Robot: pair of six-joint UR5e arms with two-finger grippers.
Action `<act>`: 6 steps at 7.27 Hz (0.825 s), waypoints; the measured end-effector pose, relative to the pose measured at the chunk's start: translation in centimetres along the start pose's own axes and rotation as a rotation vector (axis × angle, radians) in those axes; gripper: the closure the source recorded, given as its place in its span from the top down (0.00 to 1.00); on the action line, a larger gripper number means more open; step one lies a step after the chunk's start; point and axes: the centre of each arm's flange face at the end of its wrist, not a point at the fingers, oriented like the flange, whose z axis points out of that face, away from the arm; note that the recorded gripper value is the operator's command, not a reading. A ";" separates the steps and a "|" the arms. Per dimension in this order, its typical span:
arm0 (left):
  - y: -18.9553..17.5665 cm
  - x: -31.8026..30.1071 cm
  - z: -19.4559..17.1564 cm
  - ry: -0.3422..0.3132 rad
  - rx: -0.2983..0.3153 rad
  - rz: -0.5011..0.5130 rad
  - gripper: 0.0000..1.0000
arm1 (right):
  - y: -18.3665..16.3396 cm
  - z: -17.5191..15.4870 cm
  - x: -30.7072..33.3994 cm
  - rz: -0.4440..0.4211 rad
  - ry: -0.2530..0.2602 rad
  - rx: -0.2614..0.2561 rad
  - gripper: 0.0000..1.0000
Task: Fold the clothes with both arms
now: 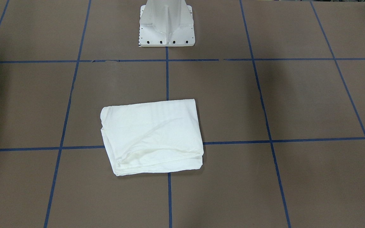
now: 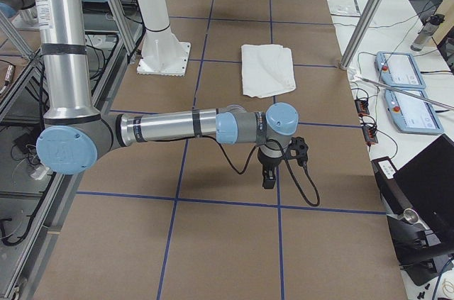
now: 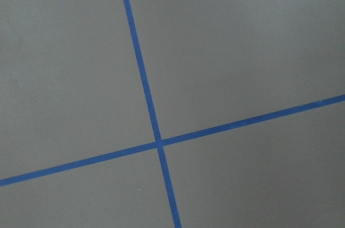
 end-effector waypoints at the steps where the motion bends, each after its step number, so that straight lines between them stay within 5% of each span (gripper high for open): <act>1: -0.1 0.3 -0.3 0.001 0.005 0.004 1.00 | 0.1 0.0 -0.1 0.001 -0.004 0.017 1.00; 6: 0.4 -0.3 0.0 -0.030 -0.004 -0.003 1.00 | 1.0 0.5 0.4 0.049 -0.013 0.068 1.00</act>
